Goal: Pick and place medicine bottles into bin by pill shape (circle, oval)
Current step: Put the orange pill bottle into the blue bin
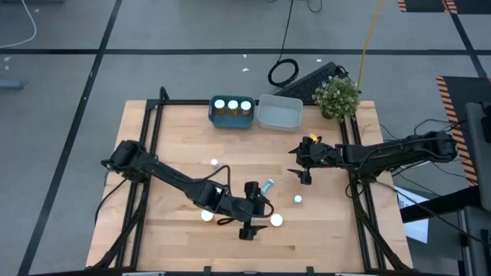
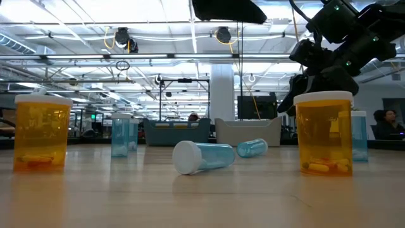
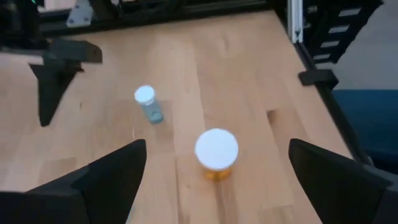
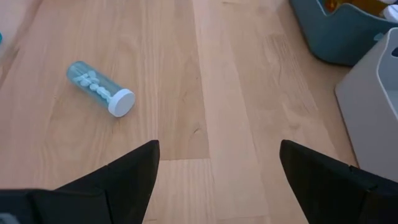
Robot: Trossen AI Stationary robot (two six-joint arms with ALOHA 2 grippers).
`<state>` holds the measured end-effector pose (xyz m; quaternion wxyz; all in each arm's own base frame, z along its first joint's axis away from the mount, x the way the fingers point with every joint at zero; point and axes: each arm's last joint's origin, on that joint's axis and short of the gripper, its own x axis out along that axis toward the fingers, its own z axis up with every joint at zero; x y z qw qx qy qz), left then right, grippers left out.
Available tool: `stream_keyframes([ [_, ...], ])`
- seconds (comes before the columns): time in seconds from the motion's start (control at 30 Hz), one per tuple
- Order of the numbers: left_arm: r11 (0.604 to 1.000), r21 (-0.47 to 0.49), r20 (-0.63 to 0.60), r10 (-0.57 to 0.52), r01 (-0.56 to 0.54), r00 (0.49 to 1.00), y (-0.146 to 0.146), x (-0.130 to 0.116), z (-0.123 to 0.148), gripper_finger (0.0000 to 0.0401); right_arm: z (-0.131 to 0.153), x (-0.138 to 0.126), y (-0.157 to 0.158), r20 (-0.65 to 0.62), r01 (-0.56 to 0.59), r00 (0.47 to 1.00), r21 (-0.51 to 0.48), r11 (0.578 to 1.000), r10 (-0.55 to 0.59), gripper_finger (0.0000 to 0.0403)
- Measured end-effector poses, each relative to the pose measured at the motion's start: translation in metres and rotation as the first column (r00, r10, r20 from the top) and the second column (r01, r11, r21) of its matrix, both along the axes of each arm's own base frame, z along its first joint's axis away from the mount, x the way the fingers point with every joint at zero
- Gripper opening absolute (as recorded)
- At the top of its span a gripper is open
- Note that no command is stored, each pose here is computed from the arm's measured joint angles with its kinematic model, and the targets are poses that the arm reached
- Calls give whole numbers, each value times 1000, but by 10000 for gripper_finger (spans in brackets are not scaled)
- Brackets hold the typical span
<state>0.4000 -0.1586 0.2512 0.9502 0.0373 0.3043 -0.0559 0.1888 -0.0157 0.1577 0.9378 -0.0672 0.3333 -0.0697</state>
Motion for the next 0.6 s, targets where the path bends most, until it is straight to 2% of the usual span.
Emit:
stream_keyframes([
  [0.13, 1000, -2, -27, -6, 5, 1000, -1, 6, -4, 395, 0, 0, 0, -6, -12, 1000, -15, 1000, 12, 325],
  [0.27, 999, 18, -23, -37, 38, 999, -8, 18, 3, 395, 0, 0, 0, -9, -21, 1000, -29, 999, 21, 325],
  [0.6, 990, 114, -199, -58, 82, 978, -15, 52, -10, 395, -1, -1, 0, -28, -33, 999, -43, 999, 32, 325],
])
